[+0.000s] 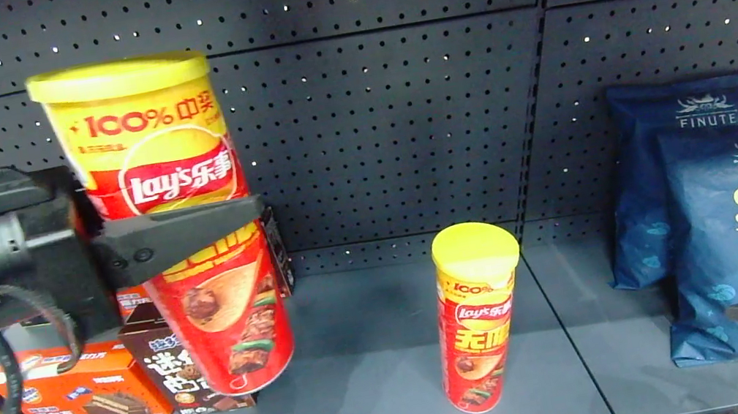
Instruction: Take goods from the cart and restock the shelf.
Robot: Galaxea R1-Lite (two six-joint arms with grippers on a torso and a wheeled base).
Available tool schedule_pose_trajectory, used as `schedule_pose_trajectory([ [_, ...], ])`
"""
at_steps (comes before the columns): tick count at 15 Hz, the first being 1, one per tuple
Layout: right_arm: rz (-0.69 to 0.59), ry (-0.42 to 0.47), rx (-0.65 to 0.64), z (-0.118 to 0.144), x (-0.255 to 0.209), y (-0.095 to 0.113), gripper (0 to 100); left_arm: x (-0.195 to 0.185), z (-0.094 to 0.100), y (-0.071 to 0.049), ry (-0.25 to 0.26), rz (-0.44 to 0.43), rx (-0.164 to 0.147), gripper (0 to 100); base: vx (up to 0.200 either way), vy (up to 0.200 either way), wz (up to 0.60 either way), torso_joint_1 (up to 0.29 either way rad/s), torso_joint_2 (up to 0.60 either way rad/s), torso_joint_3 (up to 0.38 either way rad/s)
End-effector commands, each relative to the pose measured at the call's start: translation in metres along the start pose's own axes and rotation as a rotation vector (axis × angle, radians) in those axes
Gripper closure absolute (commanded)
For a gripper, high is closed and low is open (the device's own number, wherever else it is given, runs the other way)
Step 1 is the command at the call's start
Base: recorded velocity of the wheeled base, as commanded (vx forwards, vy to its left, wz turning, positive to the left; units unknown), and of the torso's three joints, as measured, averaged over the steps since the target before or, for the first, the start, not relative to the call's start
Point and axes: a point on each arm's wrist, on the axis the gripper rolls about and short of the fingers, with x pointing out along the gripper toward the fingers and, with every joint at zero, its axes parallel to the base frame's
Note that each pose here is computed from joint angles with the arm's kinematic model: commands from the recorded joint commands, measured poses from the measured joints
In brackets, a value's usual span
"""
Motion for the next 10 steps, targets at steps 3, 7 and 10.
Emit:
schedule_pose_trajectory([
  [3, -0.002, 0.008, 0.002, 0.002, 0.004, -0.001, 0, 0.045, -0.024, 0.019, 0.057, -0.022, -0.032, 100, 0.000, 0.000, 0.00, 0.000, 0.00, 0.000],
  [7, 0.003, 0.013, 0.003, 0.005, 0.007, -0.002, 0, 0.091, -0.044, 0.044, -0.001, -0.019, -0.002, 100, 0.000, 0.000, 0.00, 0.000, 0.00, 0.000],
  [10, 0.003, 0.006, 0.001, 0.007, 0.007, -0.002, 0, 0.120, -0.058, 0.057, -0.024, -0.042, 0.010, 100, 0.000, 0.000, 0.00, 0.000, 0.00, 0.000],
])
